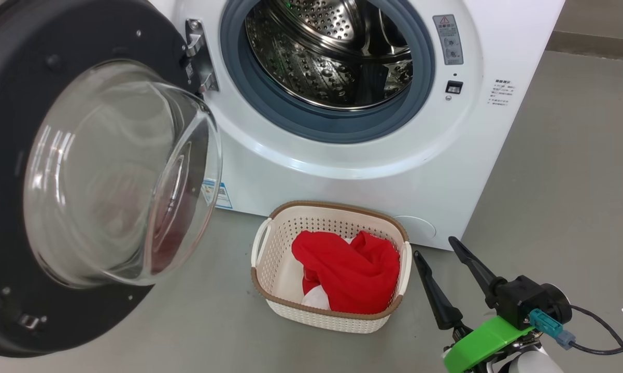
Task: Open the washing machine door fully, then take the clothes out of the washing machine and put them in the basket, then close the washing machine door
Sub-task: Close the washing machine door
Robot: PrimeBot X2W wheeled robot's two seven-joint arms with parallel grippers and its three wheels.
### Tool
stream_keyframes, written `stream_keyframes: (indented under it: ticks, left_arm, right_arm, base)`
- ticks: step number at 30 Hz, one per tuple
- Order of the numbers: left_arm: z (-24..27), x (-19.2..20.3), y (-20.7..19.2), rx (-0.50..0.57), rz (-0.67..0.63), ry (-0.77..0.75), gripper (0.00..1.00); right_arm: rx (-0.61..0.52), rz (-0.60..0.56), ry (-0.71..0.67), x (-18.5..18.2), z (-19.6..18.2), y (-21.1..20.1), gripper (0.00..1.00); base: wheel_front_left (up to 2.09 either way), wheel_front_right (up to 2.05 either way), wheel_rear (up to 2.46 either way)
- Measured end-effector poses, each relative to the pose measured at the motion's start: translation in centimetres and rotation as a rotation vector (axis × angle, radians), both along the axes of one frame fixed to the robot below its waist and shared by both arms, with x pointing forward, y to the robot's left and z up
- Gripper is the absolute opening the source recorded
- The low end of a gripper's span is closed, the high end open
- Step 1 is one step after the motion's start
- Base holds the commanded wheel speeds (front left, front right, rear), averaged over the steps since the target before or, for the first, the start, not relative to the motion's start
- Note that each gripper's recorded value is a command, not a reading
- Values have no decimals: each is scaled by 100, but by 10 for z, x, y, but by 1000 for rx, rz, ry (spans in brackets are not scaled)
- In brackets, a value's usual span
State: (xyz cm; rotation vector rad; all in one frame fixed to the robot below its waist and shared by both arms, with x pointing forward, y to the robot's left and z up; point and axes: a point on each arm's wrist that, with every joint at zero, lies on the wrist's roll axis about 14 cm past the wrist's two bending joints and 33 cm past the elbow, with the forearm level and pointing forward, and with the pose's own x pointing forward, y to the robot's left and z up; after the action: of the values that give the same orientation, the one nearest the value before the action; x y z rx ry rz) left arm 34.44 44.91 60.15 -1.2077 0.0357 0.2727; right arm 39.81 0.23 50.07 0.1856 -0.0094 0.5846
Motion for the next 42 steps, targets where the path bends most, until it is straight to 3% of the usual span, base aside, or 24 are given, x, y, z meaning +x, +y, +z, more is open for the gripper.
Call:
stream_keyframes:
  ticks: [7, 19, 42]
  left_arm:
    - [4, 1, -31, -68, -80, -59, 0]
    - [8, -4, -79, -47, -186, -75, 0]
    - [-1, 7, -163, -112, -370, -104, 0]
  right_arm:
    - [6, -2, -5, -1, 3, 1, 100]
    - [14, -25, -10, -2, 7, -5, 100]
    - [22, -83, -23, -6, 12, -26, 100]
  base:
    - [0, 0, 0]
    - [0, 0, 0]
    - [0, 0, 0]
